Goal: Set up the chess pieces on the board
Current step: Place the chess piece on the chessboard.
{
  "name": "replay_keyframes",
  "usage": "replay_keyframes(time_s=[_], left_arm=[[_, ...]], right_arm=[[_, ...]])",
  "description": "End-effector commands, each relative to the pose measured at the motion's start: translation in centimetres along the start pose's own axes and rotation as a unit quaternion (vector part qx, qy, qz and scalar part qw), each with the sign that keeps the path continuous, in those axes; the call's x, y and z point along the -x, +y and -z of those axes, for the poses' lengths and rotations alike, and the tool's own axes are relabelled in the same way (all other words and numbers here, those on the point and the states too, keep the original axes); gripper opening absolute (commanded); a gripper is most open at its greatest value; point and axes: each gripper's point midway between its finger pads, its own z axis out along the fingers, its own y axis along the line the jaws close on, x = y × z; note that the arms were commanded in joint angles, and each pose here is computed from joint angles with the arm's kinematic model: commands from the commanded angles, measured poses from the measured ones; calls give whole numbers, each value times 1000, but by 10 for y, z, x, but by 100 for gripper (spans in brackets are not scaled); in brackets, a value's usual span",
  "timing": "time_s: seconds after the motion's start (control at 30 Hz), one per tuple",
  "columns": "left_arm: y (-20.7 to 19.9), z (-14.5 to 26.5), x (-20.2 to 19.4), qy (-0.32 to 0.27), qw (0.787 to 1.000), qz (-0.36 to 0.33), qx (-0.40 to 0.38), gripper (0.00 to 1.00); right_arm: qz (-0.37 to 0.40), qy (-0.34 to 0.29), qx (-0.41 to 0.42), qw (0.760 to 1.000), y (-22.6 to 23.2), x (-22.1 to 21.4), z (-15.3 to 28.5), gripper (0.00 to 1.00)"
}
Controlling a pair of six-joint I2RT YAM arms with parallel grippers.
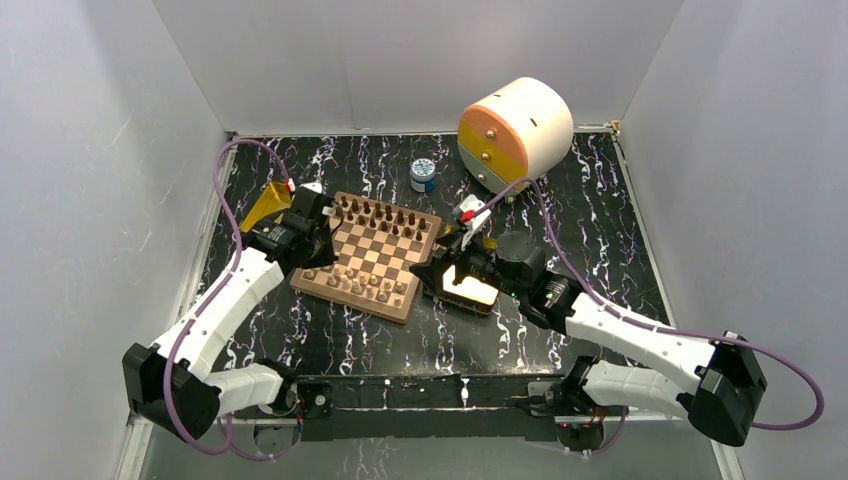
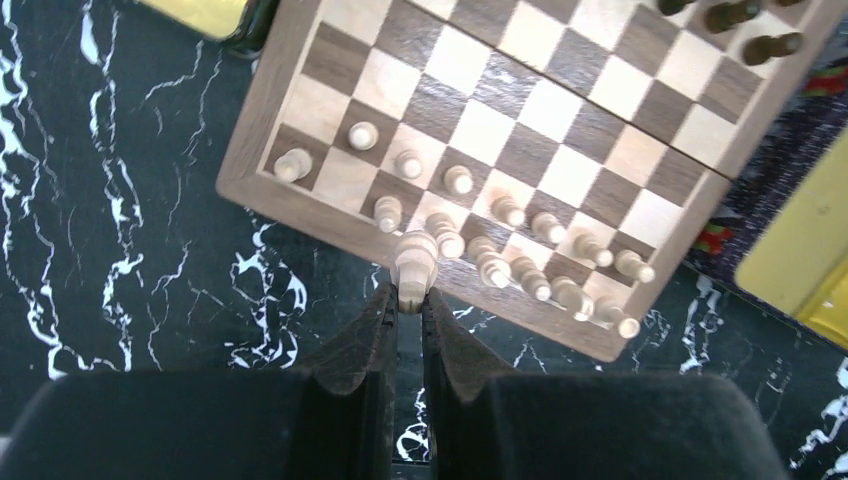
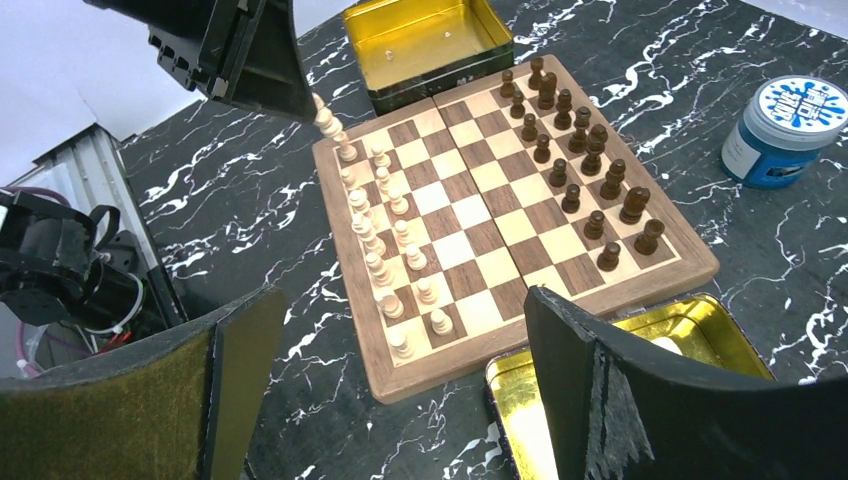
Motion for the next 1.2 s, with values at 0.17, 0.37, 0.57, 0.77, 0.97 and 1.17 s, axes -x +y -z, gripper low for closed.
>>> replay_keyframes(time_s=[0.17, 0.37, 0.57, 0.77, 0.97, 1.17], left_arm=[[18, -19, -8, -4, 998, 57, 41, 0], [33, -34, -12, 20, 995, 79, 62, 0], [44, -41, -14, 23, 992, 106, 68, 0], [43, -47, -18, 28, 992, 103, 62, 0], [44, -54, -29, 46, 992, 98, 65, 0], [42, -60, -36, 57, 992, 92, 59, 0]], right_arm=[[11, -27, -26, 999, -8, 10, 12, 99], [12, -26, -28, 999, -9, 10, 13, 99], [14, -26, -35, 999, -12, 10, 14, 99], [18, -23, -34, 999, -12, 9, 11, 99], [23, -22, -40, 999, -14, 10, 12, 99], [19, -19, -35, 999, -13, 9, 8, 99]])
